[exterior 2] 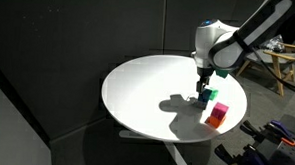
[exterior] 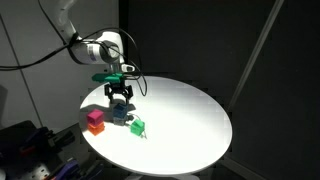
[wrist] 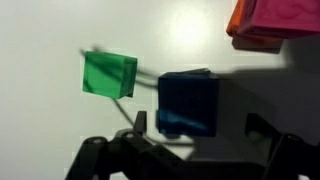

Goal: Pick up the blue block and put it on top of the gray block

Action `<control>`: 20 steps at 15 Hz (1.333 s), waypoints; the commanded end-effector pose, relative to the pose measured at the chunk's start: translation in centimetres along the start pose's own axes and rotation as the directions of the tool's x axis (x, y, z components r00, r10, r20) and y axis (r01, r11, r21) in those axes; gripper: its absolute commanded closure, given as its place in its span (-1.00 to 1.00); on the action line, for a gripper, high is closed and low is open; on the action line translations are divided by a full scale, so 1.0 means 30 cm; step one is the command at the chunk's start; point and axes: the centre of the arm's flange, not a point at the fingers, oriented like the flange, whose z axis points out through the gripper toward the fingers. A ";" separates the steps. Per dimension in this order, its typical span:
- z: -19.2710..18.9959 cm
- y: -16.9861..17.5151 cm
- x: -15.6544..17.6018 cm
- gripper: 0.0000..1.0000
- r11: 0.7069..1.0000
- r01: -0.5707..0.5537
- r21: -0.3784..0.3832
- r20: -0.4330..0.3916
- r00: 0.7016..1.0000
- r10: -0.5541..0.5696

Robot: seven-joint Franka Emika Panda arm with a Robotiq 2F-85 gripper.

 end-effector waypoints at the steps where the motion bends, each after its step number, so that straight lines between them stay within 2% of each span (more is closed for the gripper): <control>1: -0.075 -0.008 -0.025 -1.00 0.990 -0.120 0.071 -0.016 0.993 0.121; 3: -0.112 -0.013 -0.030 -1.00 0.974 -0.194 0.119 -0.005 0.981 0.196; 6: -0.168 -0.012 -0.036 -1.00 0.933 -0.330 0.141 0.063 0.944 0.324; 10: -0.246 0.003 -0.061 -1.00 0.864 -0.494 0.097 0.161 0.865 0.476; 13: -0.302 0.014 -0.085 -1.00 0.838 -0.541 0.071 0.212 0.829 0.517; 17: -0.372 0.007 -0.114 -1.00 0.855 -0.513 0.078 0.223 0.845 0.487; 20: -0.418 -0.005 -0.129 -1.00 0.869 -0.485 0.096 0.189 0.866 0.462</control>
